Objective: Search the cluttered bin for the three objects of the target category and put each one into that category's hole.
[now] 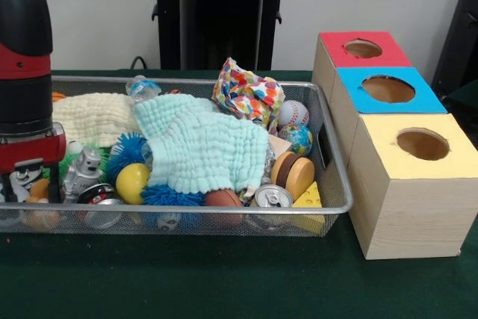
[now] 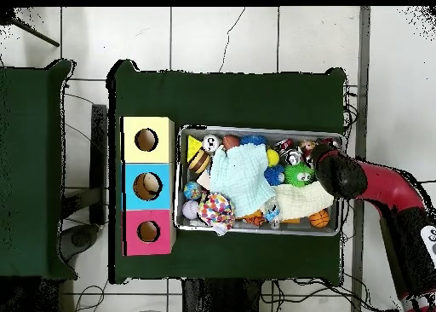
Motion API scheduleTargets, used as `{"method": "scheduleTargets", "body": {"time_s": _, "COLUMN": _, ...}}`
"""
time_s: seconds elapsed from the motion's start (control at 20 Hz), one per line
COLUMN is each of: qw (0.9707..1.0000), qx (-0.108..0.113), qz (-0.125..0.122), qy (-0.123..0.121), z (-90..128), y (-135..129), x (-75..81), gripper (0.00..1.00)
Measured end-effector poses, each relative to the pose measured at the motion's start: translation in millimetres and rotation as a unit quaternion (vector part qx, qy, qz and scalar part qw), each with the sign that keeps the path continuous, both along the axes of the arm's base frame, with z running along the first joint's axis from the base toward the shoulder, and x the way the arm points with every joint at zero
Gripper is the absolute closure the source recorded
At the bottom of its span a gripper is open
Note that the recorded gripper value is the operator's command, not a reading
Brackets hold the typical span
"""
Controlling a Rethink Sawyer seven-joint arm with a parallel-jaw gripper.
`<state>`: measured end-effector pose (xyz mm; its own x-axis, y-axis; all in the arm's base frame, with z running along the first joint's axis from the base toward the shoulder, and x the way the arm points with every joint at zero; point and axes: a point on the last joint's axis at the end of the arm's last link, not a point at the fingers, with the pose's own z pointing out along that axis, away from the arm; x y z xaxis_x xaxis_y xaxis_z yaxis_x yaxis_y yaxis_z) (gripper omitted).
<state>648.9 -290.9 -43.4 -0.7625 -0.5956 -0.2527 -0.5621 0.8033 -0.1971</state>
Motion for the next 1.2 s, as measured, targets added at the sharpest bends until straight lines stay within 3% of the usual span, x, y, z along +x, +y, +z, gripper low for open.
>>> {"method": "scheduleTargets", "body": {"time_s": 0.5, "qw": 0.9998, "qx": 0.016, "qz": -0.010, "qy": 0.000, "z": 5, "y": 6, "x": 1.3, "gripper": 0.00}}
{"method": "scheduleTargets", "body": {"time_s": 0.8, "qw": 1.0000, "qx": 0.001, "qz": 0.006, "qy": -0.002, "z": 8, "y": 22, "x": 2.4, "gripper": 0.00}}
{"method": "scheduleTargets", "body": {"time_s": 1.2, "qw": 0.9998, "qx": 0.000, "qz": 0.020, "qy": -0.006, "z": 7, "y": 40, "x": 2.1, "gripper": 0.00}}
